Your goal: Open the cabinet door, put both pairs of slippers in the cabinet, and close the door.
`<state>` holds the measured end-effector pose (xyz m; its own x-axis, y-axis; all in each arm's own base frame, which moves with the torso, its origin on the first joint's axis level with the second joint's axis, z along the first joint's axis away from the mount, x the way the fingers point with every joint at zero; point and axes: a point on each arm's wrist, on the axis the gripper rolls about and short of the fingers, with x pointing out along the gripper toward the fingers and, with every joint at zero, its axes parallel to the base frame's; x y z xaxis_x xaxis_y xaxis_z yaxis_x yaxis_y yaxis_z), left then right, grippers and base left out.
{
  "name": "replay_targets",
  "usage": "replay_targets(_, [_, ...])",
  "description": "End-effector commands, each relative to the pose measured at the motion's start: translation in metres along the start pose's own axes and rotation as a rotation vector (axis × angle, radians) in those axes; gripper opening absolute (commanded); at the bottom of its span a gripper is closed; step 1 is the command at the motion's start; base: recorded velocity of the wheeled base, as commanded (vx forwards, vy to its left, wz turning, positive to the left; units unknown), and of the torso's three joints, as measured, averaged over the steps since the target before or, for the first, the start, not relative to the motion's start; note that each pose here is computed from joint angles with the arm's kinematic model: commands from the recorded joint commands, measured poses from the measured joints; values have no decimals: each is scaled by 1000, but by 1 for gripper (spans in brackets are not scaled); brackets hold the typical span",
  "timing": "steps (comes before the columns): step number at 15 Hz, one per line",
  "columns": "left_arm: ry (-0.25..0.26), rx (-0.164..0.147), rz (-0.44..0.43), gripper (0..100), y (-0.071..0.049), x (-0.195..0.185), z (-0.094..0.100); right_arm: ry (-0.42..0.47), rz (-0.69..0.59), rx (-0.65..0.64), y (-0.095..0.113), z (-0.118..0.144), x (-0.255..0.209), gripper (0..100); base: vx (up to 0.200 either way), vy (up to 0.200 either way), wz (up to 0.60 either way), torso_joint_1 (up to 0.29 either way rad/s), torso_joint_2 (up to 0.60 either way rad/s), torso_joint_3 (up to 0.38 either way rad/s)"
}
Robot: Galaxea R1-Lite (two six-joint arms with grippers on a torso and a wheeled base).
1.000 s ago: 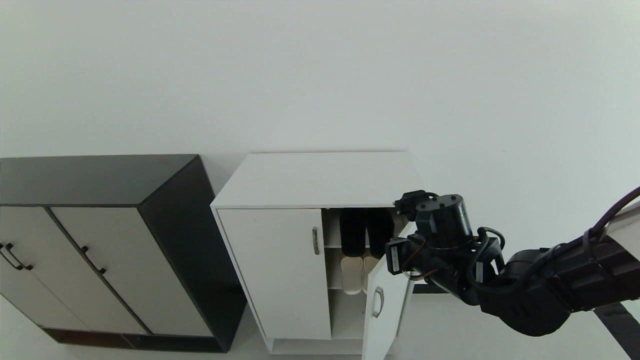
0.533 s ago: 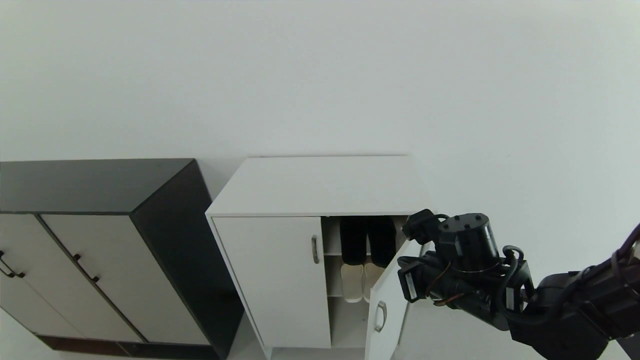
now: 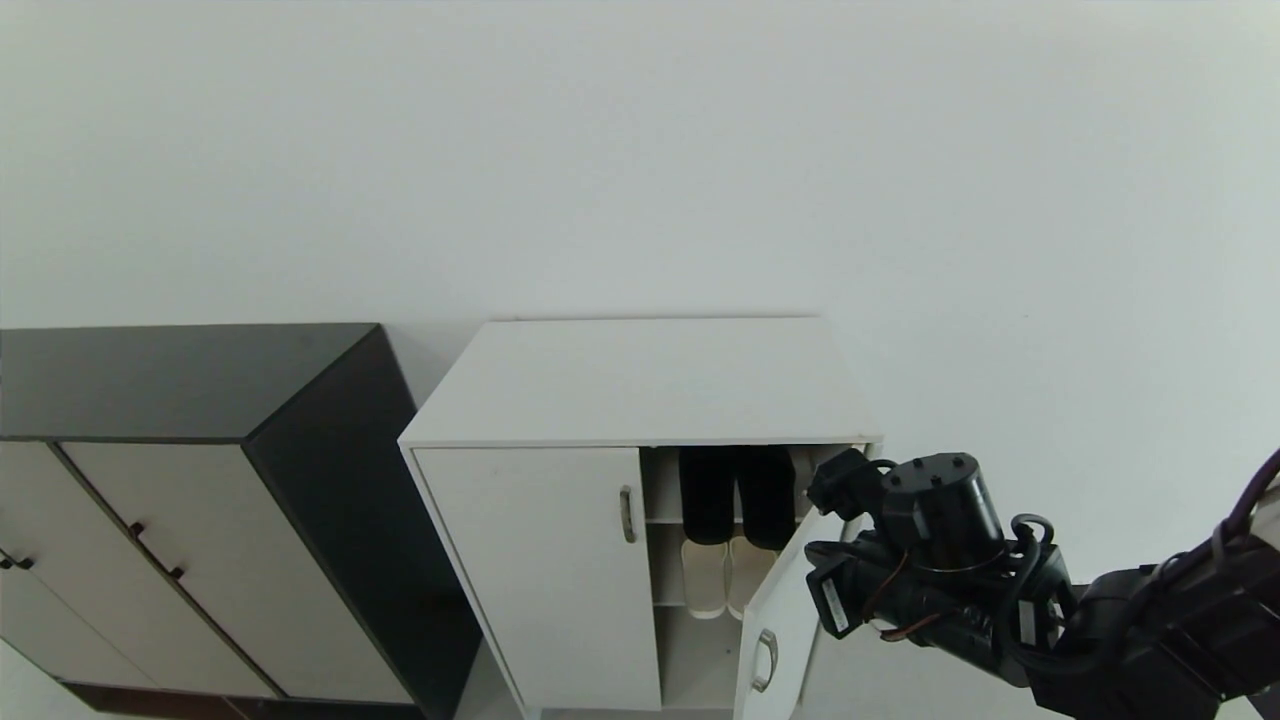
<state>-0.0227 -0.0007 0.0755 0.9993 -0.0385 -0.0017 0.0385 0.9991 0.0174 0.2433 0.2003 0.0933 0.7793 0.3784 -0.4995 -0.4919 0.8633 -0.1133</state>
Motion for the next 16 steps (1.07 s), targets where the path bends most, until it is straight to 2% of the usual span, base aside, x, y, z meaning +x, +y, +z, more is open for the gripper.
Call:
replay_targets(1, [0, -1, 0, 0, 0, 0, 0, 27, 1, -5, 2, -6, 9, 0, 0, 0, 0, 0, 0, 0])
replay_targets(7, [0, 1, 0, 0, 0, 0, 0, 27, -16, 9, 0, -7, 24, 0, 0, 0, 0, 0, 0, 0])
replay_targets(16, [0, 1, -1, 0, 0, 0, 0, -50, -71, 91, -16, 6, 64, 0, 0, 0, 0, 0, 0, 0])
